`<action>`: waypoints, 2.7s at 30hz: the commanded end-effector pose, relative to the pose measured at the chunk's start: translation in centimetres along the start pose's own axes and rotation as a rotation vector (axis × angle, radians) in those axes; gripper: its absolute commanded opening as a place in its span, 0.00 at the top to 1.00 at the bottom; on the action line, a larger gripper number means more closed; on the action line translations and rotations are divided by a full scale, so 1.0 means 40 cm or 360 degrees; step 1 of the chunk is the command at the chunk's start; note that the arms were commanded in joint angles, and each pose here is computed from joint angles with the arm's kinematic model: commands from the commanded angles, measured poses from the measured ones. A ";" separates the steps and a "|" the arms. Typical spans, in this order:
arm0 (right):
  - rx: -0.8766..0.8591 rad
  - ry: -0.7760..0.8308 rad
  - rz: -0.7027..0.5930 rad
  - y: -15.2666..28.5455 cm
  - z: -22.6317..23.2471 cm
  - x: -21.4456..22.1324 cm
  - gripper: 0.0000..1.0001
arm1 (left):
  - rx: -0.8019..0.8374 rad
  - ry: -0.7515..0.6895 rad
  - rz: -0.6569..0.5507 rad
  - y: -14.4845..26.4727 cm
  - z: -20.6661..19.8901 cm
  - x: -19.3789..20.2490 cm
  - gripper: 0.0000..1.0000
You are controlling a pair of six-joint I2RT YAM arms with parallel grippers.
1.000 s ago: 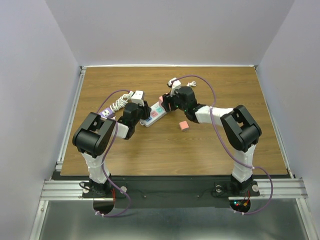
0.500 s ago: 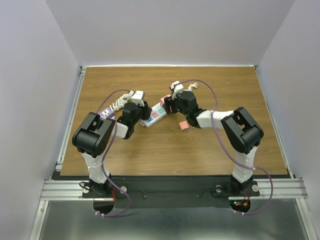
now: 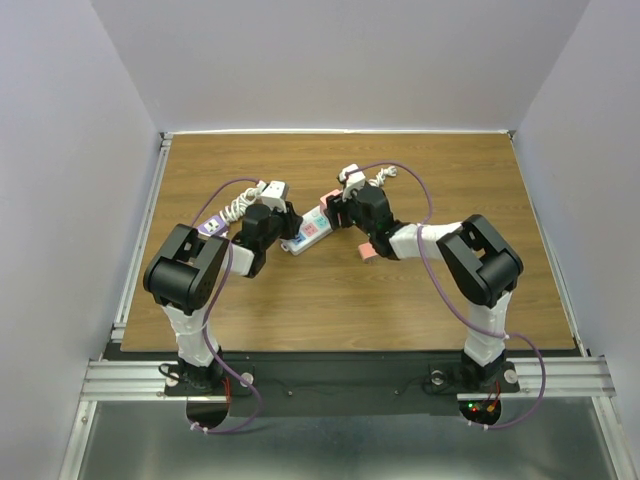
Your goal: Insert the plug
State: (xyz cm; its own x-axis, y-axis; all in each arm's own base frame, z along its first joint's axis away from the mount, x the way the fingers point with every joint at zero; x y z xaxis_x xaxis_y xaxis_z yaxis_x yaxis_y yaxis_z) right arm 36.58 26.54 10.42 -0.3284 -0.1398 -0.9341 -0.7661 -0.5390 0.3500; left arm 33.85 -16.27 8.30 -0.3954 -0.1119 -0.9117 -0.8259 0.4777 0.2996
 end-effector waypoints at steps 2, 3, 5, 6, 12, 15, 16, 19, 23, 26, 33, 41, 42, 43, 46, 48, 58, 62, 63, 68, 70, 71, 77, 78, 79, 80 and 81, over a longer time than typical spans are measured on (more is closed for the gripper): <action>0.0093 -0.0101 0.1008 0.107 0.021 0.379 0.99 | 0.0136 0.0026 0.0104 0.014 -0.020 0.036 0.67; 0.0107 -0.0086 0.1020 0.108 0.026 0.389 0.99 | 0.0139 0.0029 0.0102 0.014 -0.020 0.035 0.67; 0.0123 -0.0085 0.1049 0.116 0.032 0.414 0.99 | 0.0144 0.0033 0.0104 0.014 -0.019 0.036 0.67; 0.0120 -0.0090 0.1052 0.118 0.034 0.422 0.99 | 0.0150 0.0032 0.0100 0.014 -0.020 0.034 0.68; 0.0167 -0.0082 0.1104 0.125 0.035 0.468 0.99 | 0.0160 0.0036 0.0100 0.015 -0.019 0.034 0.68; 0.0193 -0.0077 0.1099 0.128 0.030 0.467 0.99 | 0.0162 0.0034 0.0103 0.015 -0.018 0.036 0.69; 0.0222 -0.0070 0.1095 0.132 0.029 0.466 0.99 | 0.0160 0.0034 0.0100 0.014 -0.018 0.035 0.69; 0.0278 -0.0047 0.1107 0.143 0.031 0.476 0.99 | 0.0165 0.0035 0.0101 0.016 -0.018 0.034 0.69; 0.0295 -0.0044 0.1127 0.150 0.030 0.488 0.99 | 0.0173 0.0034 0.0084 0.021 -0.020 0.030 0.69; 0.0302 -0.0050 0.1093 0.150 0.031 0.472 0.99 | 0.0175 0.0032 0.0065 0.026 -0.022 0.024 0.68; 0.0101 -0.0127 0.0883 0.141 0.063 0.395 0.94 | 0.0165 0.0031 0.0039 0.024 -0.020 0.005 0.55; -0.0070 -0.0104 0.0571 0.117 0.091 0.238 0.45 | 0.0158 0.0041 0.0057 0.018 -0.017 0.006 0.54; -0.0076 -0.0096 0.0542 0.115 0.093 0.222 0.42 | 0.0159 0.0038 0.0054 0.019 -0.017 0.005 0.54; -0.0129 -0.0098 0.0525 0.115 0.100 0.210 0.41 | 0.0156 0.0039 0.0054 0.019 -0.016 0.004 0.54; -0.0185 -0.0086 0.0451 0.115 0.111 0.164 0.33 | 0.0168 0.0027 0.0049 0.017 -0.018 0.002 0.52; -0.0186 -0.0080 0.0421 0.119 0.110 0.147 0.21 | 0.0170 0.0025 0.0049 0.016 -0.018 0.002 0.50; -0.0262 -0.0040 0.0265 0.191 0.117 0.075 0.16 | 0.0123 -0.0002 -0.0009 0.010 -0.016 -0.032 0.36; -0.0192 -0.0030 0.0225 0.251 0.098 0.075 0.15 | 0.0081 -0.0012 -0.0063 0.022 -0.015 -0.057 0.32; -0.0178 -0.0032 0.0214 0.263 0.095 0.075 0.14 | 0.0082 -0.0016 -0.0085 0.026 -0.018 -0.068 0.30; -0.0021 -0.0042 0.0131 0.332 0.066 0.072 0.11 | 0.0047 -0.0016 -0.0164 0.055 -0.022 -0.092 0.27; 0.0081 -0.0043 0.0100 0.352 0.050 0.074 0.09 | 0.0035 -0.0015 -0.0240 0.071 -0.027 -0.117 0.25; 0.0120 -0.0041 0.0100 0.355 0.044 0.077 0.09 | 0.0022 -0.0004 -0.0244 0.082 -0.025 -0.110 0.25; 0.0317 -0.0037 0.0137 0.336 0.014 0.109 0.07 | 0.0036 0.0042 -0.0339 0.145 -0.037 -0.115 0.24; 0.0345 -0.0039 0.0148 0.331 0.008 0.115 0.07 | 0.0033 0.0051 -0.0350 0.153 -0.037 -0.114 0.24; 0.0360 -0.0041 0.0153 0.328 0.004 0.119 0.07 | 0.0045 0.0049 -0.0382 0.166 -0.044 -0.123 0.24; 0.0378 -0.0042 0.0161 0.318 -0.002 0.126 0.07 | 0.0036 0.0050 -0.0378 0.176 -0.042 -0.113 0.24; 0.0372 -0.0046 0.0178 0.313 -0.006 0.134 0.07 | 0.0027 0.0050 -0.0400 0.186 -0.042 -0.118 0.24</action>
State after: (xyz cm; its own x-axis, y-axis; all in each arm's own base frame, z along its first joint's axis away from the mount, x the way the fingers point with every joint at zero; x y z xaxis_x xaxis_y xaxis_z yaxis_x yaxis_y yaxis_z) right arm 24.07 19.14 10.08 -0.4479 -0.1977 -0.8719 -0.7858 -0.3780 0.4894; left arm 29.56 -14.17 13.28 -0.2862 -0.2006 -0.9369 -0.8676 0.4692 0.1646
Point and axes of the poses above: each gripper's point midway between its finger pads, its own y axis back along the fingers, its own z axis along the line the jaws close on, x = y × z, the point moved 9 cm from there along y, back along the fingers, and after that the axes turned 1 degree about -y, right-handed, at the moved point
